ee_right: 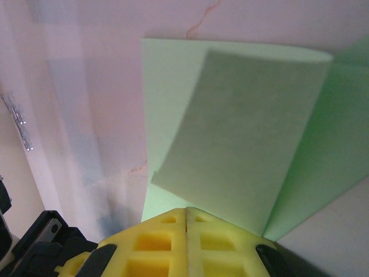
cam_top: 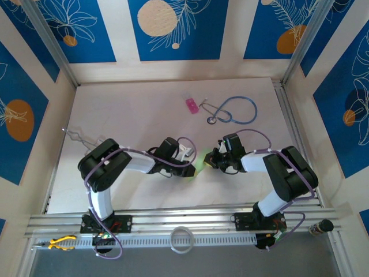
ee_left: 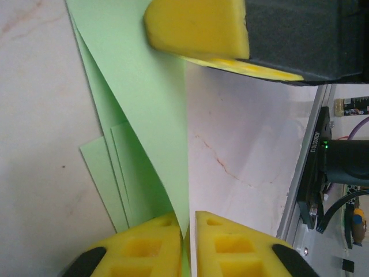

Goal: Fold a paper plane with a square sheet of paper (pick it up from the middle)
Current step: Fold the wing for the fifth time at the center of the table.

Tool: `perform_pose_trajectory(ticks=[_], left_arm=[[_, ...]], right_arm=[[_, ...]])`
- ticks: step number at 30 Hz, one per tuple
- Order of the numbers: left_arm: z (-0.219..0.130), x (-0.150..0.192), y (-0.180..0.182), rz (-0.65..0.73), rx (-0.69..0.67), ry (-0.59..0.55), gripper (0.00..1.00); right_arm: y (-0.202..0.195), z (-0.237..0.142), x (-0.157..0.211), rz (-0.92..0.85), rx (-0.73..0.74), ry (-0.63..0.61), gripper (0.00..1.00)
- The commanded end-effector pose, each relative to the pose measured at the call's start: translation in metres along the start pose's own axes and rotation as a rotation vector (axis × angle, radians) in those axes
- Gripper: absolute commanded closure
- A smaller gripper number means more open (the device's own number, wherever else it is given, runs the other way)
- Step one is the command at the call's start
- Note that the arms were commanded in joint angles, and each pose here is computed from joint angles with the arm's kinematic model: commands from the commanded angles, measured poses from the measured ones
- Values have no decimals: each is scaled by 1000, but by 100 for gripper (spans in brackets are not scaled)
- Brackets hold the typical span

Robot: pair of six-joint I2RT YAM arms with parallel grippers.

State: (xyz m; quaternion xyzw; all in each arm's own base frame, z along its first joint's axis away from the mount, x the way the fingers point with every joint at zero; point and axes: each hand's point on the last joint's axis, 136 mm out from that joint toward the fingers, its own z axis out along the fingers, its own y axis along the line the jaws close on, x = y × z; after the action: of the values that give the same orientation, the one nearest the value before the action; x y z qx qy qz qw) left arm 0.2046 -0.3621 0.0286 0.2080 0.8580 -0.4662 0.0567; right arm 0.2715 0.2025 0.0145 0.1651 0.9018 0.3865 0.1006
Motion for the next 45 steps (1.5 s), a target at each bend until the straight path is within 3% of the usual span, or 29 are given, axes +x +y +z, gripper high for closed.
perform_pose_trajectory(ticks=[1, 9, 12, 16, 22, 24, 31, 34, 36, 38, 41, 43, 45], left_arm=[[-3, 26, 3, -32, -2, 79, 85], [-6, 36, 4, -27, -5, 102, 100], [-6, 40, 7, -33, -11, 118, 100], [-6, 47, 7, -43, -5, 145, 91], [-9, 55, 11, -41, -27, 165, 91], [-11, 56, 13, -42, -43, 171, 86], [-15, 61, 18, -35, -85, 188, 91], [-15, 63, 19, -31, -86, 196, 100], [-16, 64, 19, -33, -91, 197, 100], [-17, 64, 21, -35, -106, 197, 88], [-19, 65, 23, -35, -119, 195, 84], [-20, 65, 23, -32, -126, 196, 85], [-21, 66, 24, -29, -130, 197, 93]], right_arm=[[-18, 4, 2, 14, 70, 9, 98], [-25, 5, 3, 28, 102, 11, 99], [-26, 5, 3, 31, 109, 9, 99], [-29, 5, 3, 34, 119, 9, 99], [-29, 5, 3, 34, 120, 11, 99], [-29, 5, 3, 33, 122, 12, 99], [-30, 6, 3, 34, 129, 16, 99], [-30, 7, 3, 33, 129, 17, 100], [-31, 7, 4, 35, 133, 20, 100], [-31, 7, 3, 35, 134, 19, 100], [-31, 7, 4, 35, 134, 20, 100], [-31, 7, 3, 35, 134, 20, 100], [-31, 7, 3, 36, 135, 20, 100]])
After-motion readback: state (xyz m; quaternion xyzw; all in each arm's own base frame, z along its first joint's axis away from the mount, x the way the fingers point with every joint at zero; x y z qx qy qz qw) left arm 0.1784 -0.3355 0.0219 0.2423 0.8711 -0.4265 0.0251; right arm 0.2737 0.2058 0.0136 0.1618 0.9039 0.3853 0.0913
